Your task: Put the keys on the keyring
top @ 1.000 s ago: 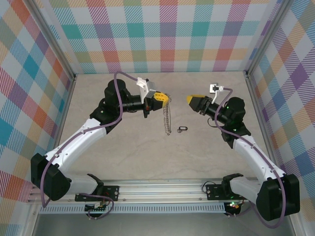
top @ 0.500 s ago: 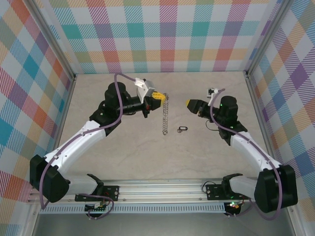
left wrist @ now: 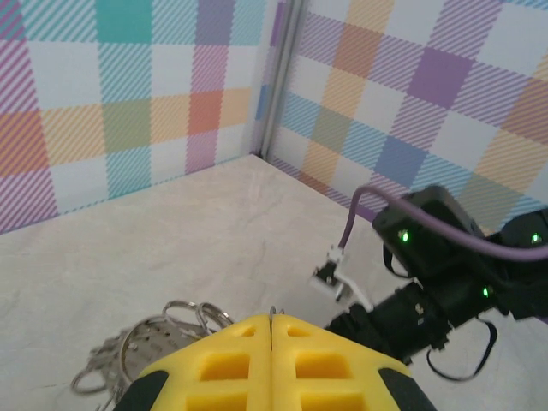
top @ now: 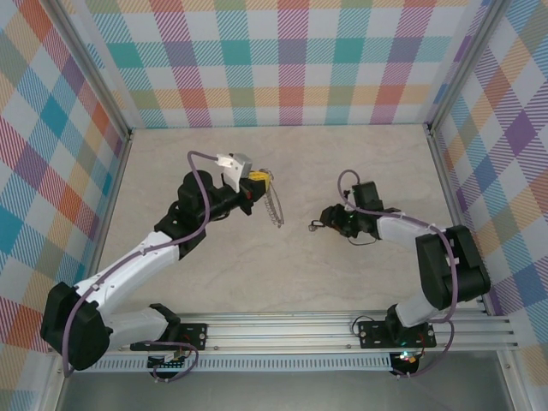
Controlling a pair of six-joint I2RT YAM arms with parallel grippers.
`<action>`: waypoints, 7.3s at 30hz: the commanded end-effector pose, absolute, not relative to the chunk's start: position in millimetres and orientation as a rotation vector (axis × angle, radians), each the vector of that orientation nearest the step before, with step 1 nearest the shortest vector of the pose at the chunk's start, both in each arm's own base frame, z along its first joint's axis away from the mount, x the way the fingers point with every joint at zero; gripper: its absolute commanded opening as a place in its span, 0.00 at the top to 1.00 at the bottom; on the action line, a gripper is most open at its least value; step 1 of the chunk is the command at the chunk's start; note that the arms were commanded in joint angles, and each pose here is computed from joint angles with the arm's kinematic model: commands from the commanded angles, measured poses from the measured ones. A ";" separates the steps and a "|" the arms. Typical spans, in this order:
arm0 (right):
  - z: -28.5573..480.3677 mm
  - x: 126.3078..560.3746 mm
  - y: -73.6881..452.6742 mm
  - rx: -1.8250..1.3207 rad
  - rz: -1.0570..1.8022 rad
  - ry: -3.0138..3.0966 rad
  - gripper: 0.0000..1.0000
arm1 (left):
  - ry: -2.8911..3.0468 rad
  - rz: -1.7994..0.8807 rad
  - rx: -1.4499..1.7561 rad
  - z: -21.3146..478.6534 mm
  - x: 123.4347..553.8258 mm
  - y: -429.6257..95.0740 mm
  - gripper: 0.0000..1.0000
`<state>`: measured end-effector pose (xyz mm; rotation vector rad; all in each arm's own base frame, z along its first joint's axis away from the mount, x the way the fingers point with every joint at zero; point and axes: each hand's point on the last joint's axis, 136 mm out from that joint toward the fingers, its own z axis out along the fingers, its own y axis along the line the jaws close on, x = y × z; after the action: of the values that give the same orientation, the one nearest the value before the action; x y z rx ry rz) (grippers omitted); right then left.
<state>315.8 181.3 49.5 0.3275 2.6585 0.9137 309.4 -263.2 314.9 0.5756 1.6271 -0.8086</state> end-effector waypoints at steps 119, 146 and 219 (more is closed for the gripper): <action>371.9 298.4 205.5 -0.503 1.413 1.636 1.00 | 1.376 -1.110 0.892 394.6 268.6 -308.3 1.00; 384.1 255.9 247.9 -0.629 1.361 1.570 1.00 | 1.382 -1.162 0.923 399.0 277.0 -334.9 1.00; 387.2 257.2 251.7 -0.606 1.234 1.539 1.00 | 1.380 -1.175 0.896 398.5 276.1 -337.2 1.00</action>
<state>261.8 247.1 381.7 -0.5652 1.5679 1.2184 284.5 -335.0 373.7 0.8874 1.4805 -1.1740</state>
